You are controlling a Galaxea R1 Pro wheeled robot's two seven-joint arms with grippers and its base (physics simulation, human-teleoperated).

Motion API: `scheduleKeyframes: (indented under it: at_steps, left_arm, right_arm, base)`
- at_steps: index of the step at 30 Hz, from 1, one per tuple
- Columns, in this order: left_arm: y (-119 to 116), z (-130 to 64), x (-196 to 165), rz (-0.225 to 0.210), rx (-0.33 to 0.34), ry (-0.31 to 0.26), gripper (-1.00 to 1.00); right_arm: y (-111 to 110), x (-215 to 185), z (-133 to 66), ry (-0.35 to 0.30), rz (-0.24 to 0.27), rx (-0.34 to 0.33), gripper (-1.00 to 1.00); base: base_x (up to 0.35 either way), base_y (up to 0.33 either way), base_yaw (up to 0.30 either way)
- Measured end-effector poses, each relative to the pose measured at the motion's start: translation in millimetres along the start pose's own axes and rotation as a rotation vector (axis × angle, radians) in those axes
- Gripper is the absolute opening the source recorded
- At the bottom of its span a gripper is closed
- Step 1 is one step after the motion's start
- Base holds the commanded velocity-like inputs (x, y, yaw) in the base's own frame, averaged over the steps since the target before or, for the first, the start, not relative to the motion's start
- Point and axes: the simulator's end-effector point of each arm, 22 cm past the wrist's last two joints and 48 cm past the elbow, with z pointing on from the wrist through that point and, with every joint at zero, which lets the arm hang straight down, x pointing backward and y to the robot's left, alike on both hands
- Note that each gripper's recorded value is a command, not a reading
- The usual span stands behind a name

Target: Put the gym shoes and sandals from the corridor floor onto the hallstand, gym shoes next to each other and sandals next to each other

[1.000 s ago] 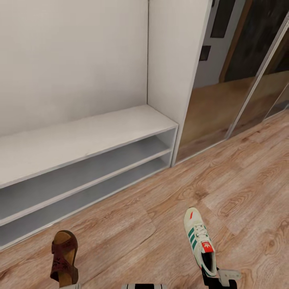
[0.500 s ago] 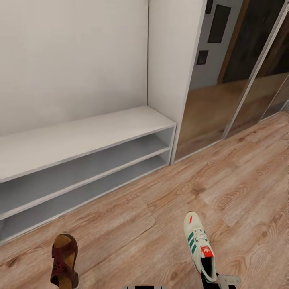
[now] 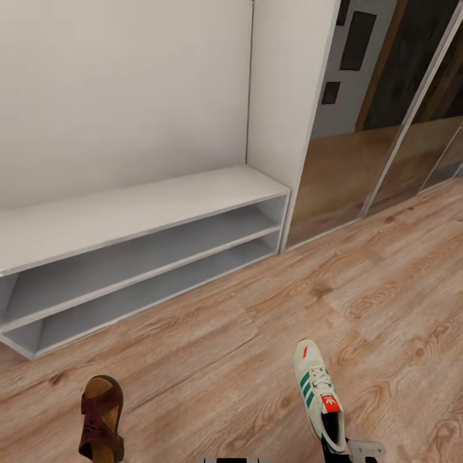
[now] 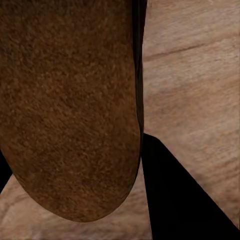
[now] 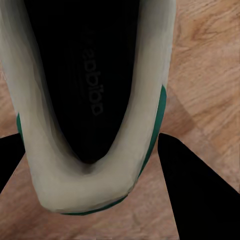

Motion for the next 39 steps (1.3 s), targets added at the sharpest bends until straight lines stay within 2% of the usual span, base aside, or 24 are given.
scheduleKeyframes:
  at_steps: [8,13,19,26,32,39]
  left_arm:
    - [32.2,-5.2,0.2,-0.055,-0.083,-0.012,-1.0]
    - [38.5,-6.6,-0.2,-0.065,-0.101,-0.017,-1.0]
    - [41.1,-6.9,-0.9,-0.065,-0.105,-0.019,-1.0]
    - [41.0,-6.6,-2.2,-0.055,-0.105,-0.02,-1.0]
    - [58.8,-8.4,-3.2,-0.038,-0.196,-0.019,-1.0]
    - [55.7,-8.8,0.7,-0.012,-0.196,-0.008,-1.0]
  right_arm:
    - [1.1,-0.3,0.0,-0.001,0.001,-0.001,-1.0]
    - [1.7,0.1,-0.1,-0.001,0.001,-0.001,-1.0]
    - [2.9,0.3,-0.3,0.0,0.001,-0.003,-1.0]
    - [2.6,0.3,-0.4,0.0,0.002,-0.002,-1.0]
    - [4.7,4.8,-1.4,0.01,0.005,-0.006,-1.0]
    - [5.0,5.2,-1.5,0.01,0.005,-0.006,-1.0]
  base:
    - [-0.326,0.142,0.263]
    - [-0.288,0.205,0.276]
    - [-0.234,0.192,0.277]
    - [-0.048,0.042,0.277]
    - [-0.001,0.001,0.278]
    - [0.0,0.0,0.278]
